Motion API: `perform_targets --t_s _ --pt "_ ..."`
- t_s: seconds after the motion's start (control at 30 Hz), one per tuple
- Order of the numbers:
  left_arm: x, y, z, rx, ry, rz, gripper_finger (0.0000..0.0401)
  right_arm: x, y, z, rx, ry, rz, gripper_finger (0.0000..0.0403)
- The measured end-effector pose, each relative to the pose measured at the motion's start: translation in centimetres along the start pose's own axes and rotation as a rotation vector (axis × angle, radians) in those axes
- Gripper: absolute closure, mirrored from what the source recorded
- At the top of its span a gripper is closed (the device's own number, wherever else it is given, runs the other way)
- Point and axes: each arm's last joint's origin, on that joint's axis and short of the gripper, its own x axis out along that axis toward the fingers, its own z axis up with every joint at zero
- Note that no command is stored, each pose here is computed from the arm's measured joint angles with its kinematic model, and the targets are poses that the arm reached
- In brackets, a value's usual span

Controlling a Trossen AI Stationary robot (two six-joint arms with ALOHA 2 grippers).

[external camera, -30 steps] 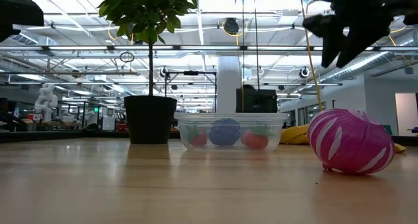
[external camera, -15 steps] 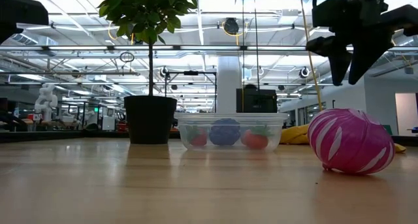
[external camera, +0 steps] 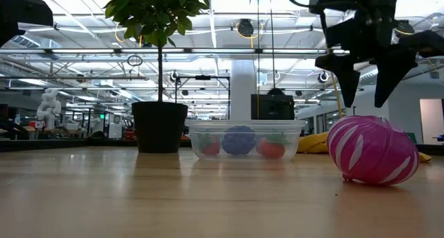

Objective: Pick and placing Produce into tupperware
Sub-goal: Put the dragon fruit into the bin

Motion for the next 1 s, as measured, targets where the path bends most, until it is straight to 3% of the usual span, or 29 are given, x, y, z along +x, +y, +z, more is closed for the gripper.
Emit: perform_targets --t_s 0.47,1.0 --pt "0.0 0.0 0.0 0.005 -0.001 0.001 0.0136 2.3 -2.3 0.2 0.006 0.063 0.012 0.0157" --pt "0.0 0.0 0.0 0.019 -0.004 0.005 0.0138 0.8 -2.0 -0.3 0.097 0.016 -0.016 0.016"
